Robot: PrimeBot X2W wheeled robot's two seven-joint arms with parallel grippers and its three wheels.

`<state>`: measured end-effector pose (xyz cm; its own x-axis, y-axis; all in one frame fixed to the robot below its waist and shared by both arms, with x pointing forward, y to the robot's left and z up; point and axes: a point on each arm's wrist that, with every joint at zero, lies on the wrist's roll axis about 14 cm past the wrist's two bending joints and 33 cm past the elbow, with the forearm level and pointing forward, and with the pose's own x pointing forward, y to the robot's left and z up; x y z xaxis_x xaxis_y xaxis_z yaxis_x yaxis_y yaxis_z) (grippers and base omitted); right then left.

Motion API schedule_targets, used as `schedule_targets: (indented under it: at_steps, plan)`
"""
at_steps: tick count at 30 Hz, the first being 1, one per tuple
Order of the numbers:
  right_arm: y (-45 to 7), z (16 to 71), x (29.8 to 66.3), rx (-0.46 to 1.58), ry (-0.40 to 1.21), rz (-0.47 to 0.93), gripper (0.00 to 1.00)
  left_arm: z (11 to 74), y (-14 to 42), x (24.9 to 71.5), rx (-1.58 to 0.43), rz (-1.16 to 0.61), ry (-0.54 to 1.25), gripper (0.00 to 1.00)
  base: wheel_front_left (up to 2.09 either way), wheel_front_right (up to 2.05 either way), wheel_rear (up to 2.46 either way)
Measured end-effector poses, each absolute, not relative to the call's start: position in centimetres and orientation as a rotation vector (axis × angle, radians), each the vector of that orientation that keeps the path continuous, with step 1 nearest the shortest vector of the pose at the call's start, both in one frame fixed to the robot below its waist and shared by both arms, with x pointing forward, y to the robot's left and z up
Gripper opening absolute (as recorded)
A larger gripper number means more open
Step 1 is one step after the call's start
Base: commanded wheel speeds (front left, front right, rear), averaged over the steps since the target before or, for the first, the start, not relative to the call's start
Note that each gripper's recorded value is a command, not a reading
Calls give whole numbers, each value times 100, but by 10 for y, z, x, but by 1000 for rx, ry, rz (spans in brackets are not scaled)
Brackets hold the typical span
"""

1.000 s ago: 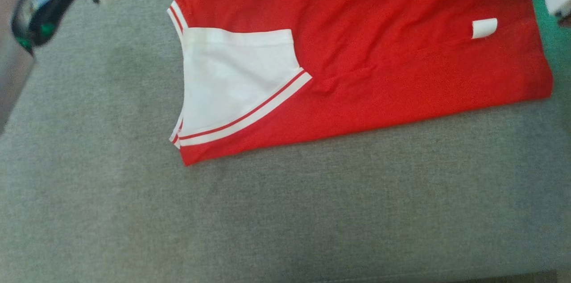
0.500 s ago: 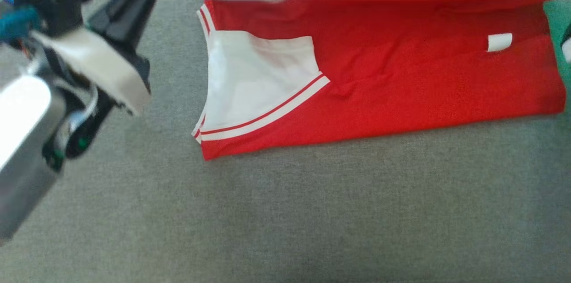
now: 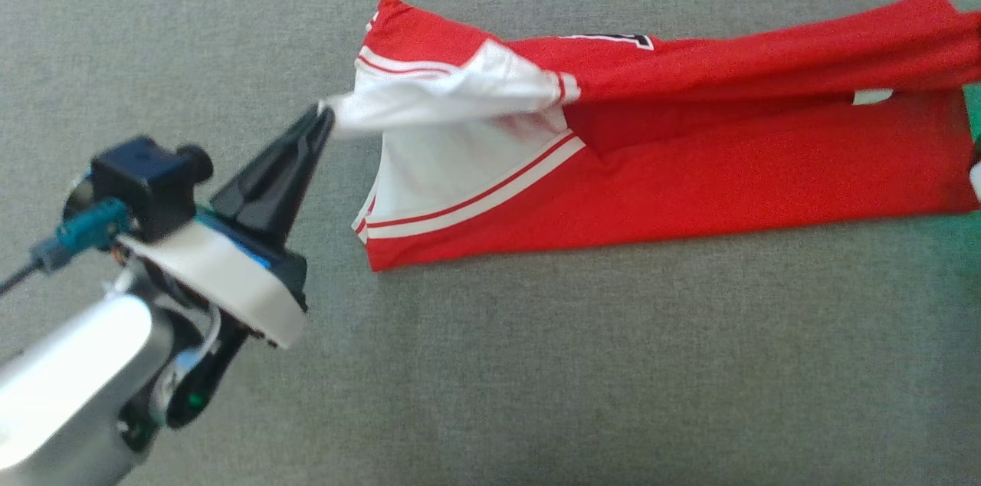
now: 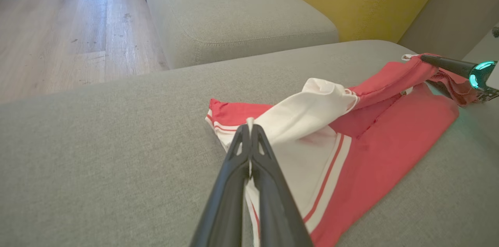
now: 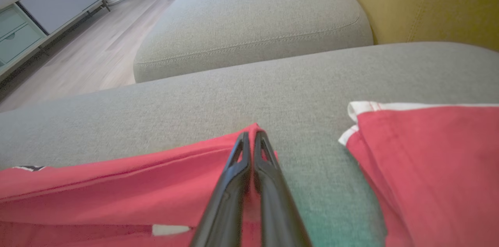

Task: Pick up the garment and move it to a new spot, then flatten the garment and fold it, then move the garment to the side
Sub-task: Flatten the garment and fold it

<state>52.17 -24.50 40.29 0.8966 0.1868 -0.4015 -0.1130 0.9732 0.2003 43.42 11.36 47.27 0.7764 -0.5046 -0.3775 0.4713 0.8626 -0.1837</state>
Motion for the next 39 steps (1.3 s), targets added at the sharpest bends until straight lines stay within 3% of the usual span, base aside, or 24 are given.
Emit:
schedule_targets:
  at_steps: [7, 8, 12, 13, 14, 16, 17, 18, 30, 39]
  plan:
    - [-250, 394, 502, 179, 455, 143, 0, 459, 114, 418, -115, -507, 469, 0, 0, 0, 0]
    - [-251, 394, 500, 179, 456, 141, 4, 458, 114, 417, -122, -507, 475, 0, 0, 0, 0]
    - [-250, 393, 493, 184, 463, 139, 44, 450, 110, 409, -150, -500, 499, 3, 0, 0, 0]
    - [-250, 392, 492, 188, 466, 137, 64, 446, 108, 407, -159, -500, 510, 10, 0, 0, 0]
    - [-249, 390, 490, 193, 469, 136, 98, 443, 106, 404, -167, -503, 523, 21, 0, 0, 0]
    - [-246, 386, 484, 202, 490, 137, 100, 437, 105, 400, -182, -494, 536, 41, 0, 0, 0]
    - [-248, 385, 481, 206, 492, 130, 100, 434, 105, 399, -185, -489, 540, 60, 0, 0, 0]
    - [-250, 384, 478, 206, 493, 121, 100, 433, 105, 398, -187, -482, 541, 97, 0, 0, 0]
    - [-259, 388, 419, 274, 481, 36, 100, 442, 113, 392, -170, -342, 366, 100, 0, 0, 0]
    - [-255, 400, 402, 342, 444, -17, 100, 461, 113, 375, -126, -173, 208, 100, 0, 0, 0]
